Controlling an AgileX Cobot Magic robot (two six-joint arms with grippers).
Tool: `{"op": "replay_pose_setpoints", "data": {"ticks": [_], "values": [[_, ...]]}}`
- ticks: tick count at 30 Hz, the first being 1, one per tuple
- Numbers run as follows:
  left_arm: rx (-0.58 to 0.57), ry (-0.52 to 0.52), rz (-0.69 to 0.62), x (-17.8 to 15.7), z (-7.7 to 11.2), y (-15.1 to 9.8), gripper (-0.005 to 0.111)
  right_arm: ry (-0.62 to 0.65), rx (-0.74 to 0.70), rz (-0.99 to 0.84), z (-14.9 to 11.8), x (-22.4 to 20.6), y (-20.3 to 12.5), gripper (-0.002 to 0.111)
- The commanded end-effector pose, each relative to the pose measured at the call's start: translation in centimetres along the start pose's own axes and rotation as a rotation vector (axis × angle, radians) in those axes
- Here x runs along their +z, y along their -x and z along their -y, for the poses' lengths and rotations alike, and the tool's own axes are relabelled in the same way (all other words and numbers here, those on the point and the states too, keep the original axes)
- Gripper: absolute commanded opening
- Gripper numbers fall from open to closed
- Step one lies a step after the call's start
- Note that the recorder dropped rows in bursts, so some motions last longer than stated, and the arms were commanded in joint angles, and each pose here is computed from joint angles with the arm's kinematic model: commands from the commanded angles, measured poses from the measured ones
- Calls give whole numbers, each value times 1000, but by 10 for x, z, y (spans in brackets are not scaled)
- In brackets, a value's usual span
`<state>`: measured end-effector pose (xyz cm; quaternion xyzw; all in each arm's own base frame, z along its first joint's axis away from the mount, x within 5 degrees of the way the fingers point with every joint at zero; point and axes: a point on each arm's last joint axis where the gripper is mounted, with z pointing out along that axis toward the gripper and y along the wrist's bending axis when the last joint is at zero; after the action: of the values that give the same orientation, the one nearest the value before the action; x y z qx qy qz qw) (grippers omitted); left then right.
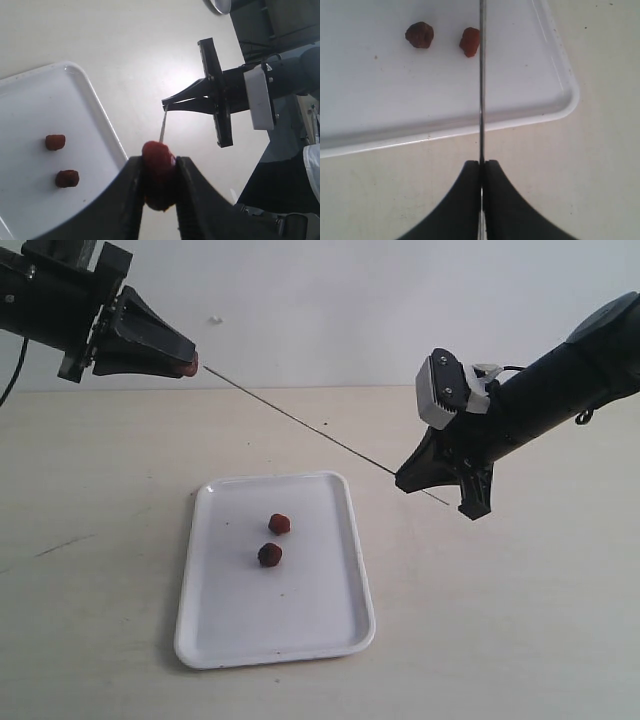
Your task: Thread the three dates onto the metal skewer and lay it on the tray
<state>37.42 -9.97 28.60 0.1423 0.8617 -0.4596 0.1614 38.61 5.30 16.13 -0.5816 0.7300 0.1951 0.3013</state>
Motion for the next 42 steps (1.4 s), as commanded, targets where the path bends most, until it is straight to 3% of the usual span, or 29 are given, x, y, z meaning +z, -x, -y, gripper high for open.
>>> {"op": "replay_pose_setpoints", "data": {"ticks": [1, 12, 27, 42], "values": [[-2, -10, 1, 2, 2, 1, 23, -9, -17, 12, 2, -1, 3, 0], [-26, -13, -10, 8, -7, 1, 23, 0, -37, 47, 1, -2, 7, 0], [20, -21, 27, -5, 12, 2, 23, -35, -4, 2, 4, -1, 2, 0], [63, -10, 16, -3, 11, 1, 23, -18, -6, 23, 2, -1, 4, 0]]}}
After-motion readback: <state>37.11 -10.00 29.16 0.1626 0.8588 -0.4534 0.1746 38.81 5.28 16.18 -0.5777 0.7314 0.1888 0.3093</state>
